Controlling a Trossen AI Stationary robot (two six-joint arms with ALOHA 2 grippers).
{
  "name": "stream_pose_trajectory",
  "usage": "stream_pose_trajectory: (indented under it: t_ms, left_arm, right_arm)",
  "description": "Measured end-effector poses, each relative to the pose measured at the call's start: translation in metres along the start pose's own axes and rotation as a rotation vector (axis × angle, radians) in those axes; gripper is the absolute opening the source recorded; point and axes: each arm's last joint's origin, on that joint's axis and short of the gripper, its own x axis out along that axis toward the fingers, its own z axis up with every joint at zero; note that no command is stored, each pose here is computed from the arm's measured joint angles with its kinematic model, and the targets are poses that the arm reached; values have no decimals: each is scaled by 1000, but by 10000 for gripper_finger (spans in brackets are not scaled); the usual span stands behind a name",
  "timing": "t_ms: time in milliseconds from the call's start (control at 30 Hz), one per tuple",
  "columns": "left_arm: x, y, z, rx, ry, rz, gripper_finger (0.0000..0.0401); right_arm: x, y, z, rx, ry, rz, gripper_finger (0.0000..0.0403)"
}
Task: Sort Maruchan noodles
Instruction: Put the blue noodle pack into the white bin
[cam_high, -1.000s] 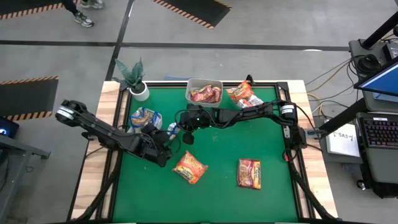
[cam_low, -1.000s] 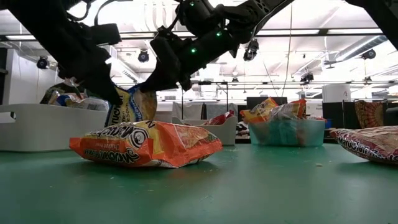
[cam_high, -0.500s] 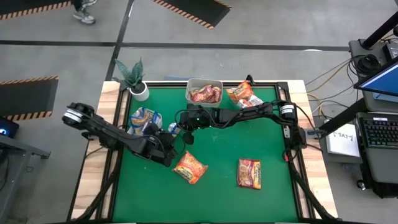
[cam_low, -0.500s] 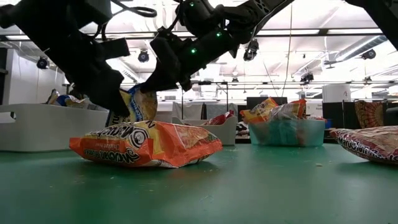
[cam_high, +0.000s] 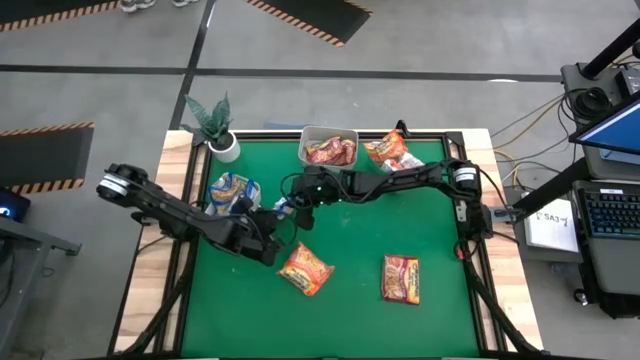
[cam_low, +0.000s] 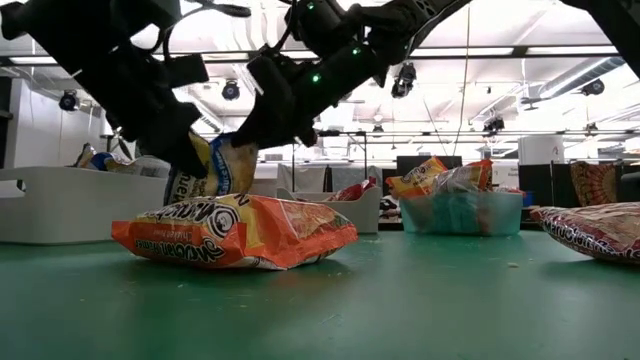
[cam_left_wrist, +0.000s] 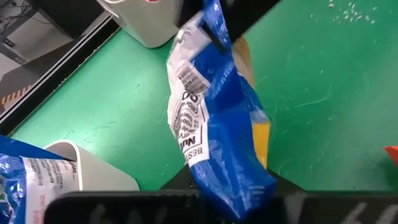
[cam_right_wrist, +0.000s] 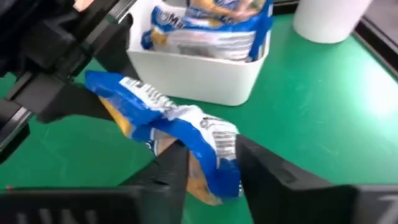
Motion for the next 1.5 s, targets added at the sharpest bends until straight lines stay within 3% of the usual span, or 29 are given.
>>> stream_pose_trajectory:
  t_ms: [167, 333, 567, 900, 1067, 1300, 1500]
  left_arm:
    - [-10, 8, 8, -10, -21, -21, 3]
    - [-32, 18, 33, 33, -78, -67, 2]
    - [-71, 49, 69, 92, -81, 6, 1]
    - [-120, 101, 89, 30, 155, 37, 0]
    - [-132, 113, 89, 85, 276, -59, 0]
    - [-128, 121, 74, -83, 427, -94, 0]
    - [-115, 120, 55, -103, 529, -61, 0]
  right_arm:
    - [-24, -5, 14, 11, 23, -15, 174]
    - [-59, -9, 29, -4, 47, -28, 203]
    - [-102, -12, 35, -15, 107, -51, 200]
    - [-133, -13, 26, -1, 92, -117, 194]
    - [-129, -15, 10, 24, 113, -137, 194]
    - [-120, -16, -10, 49, 106, -136, 194]
    - [-117, -17, -13, 49, 51, -135, 194]
